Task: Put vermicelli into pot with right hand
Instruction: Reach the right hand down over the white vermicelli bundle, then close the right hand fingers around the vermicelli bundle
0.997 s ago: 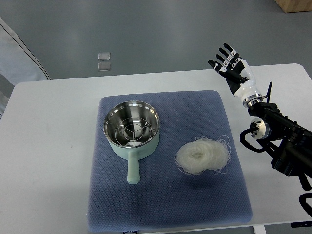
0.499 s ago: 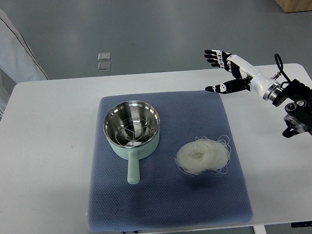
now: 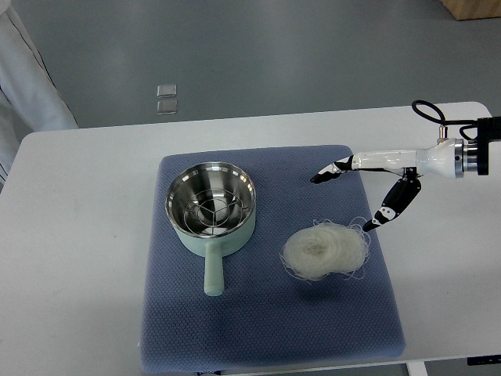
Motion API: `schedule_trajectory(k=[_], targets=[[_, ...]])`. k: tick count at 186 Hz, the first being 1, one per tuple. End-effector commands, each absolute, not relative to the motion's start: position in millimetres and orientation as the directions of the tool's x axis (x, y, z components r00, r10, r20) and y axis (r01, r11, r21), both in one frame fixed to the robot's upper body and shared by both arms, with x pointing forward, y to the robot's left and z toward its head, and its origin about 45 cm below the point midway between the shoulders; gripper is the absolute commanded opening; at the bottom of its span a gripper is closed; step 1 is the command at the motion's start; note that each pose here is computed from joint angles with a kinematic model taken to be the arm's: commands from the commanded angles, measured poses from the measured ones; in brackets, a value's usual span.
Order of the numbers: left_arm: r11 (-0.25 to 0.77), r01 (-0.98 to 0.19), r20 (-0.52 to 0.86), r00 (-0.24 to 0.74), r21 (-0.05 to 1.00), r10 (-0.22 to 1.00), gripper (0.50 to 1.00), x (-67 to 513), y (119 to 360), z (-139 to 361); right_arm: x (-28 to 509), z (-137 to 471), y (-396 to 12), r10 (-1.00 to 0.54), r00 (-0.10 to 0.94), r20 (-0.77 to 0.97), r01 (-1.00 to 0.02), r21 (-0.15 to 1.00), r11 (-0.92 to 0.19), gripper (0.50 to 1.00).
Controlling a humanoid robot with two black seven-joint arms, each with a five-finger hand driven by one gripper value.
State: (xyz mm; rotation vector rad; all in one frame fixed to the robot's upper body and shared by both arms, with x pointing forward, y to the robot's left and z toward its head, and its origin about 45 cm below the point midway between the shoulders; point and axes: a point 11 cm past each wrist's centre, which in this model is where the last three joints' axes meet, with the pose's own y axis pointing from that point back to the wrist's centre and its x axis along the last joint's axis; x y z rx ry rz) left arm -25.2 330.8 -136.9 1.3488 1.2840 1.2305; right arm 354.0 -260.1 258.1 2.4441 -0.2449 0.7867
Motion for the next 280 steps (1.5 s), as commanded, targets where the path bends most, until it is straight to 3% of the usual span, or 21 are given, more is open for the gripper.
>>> schedule_trajectory(k=[1, 23, 55, 85, 226, 245, 262, 280], targets=[[-0.080, 0.126, 0.084, -0.024, 0.989, 0.996, 1.000, -25, 331, -137, 346, 250, -250, 0.066, 0.811, 0.581, -0.284, 0.490, -0.824, 0.928], [-0.080, 0.126, 0.084, -0.024, 0.989, 0.996, 1.000, -25, 331, -137, 337, 228, -240, 0.159, 0.808, 0.567, -0.231, 0.553, -0.801, 0.926], [-0.080, 0.126, 0.084, -0.024, 0.989, 0.996, 1.000, -25, 331, -137, 335, 215, -238, 0.193, 0.767, 0.612, -0.255, 0.566, -0.784, 0.926], [-0.080, 0.126, 0.084, -0.026, 0.989, 0.996, 1.000, -25, 331, -137, 338, 213, -238, 0.175, 0.727, 0.664, -0.300, 0.537, -0.789, 0.924], [-0.080, 0.126, 0.084, -0.024, 0.989, 0.996, 1.000, -25, 331, -137, 329, 173, -219, 0.185, 0.712, 0.678, -0.315, 0.543, -0.778, 0.913], [-0.080, 0.126, 0.084, -0.024, 0.989, 0.996, 1.000, -25, 331, -137, 330, 174, -217, 0.183, 0.710, 0.680, -0.314, 0.538, -0.782, 0.897], [-0.080, 0.126, 0.084, -0.024, 0.989, 0.996, 1.000, -25, 331, -137, 329, 173, -214, 0.182, 0.710, 0.680, -0.310, 0.535, -0.786, 0.830], [-0.080, 0.126, 0.084, -0.024, 0.989, 0.996, 1.000, -25, 331, -137, 329, 173, -210, 0.181, 0.712, 0.679, -0.304, 0.530, -0.791, 0.801]])
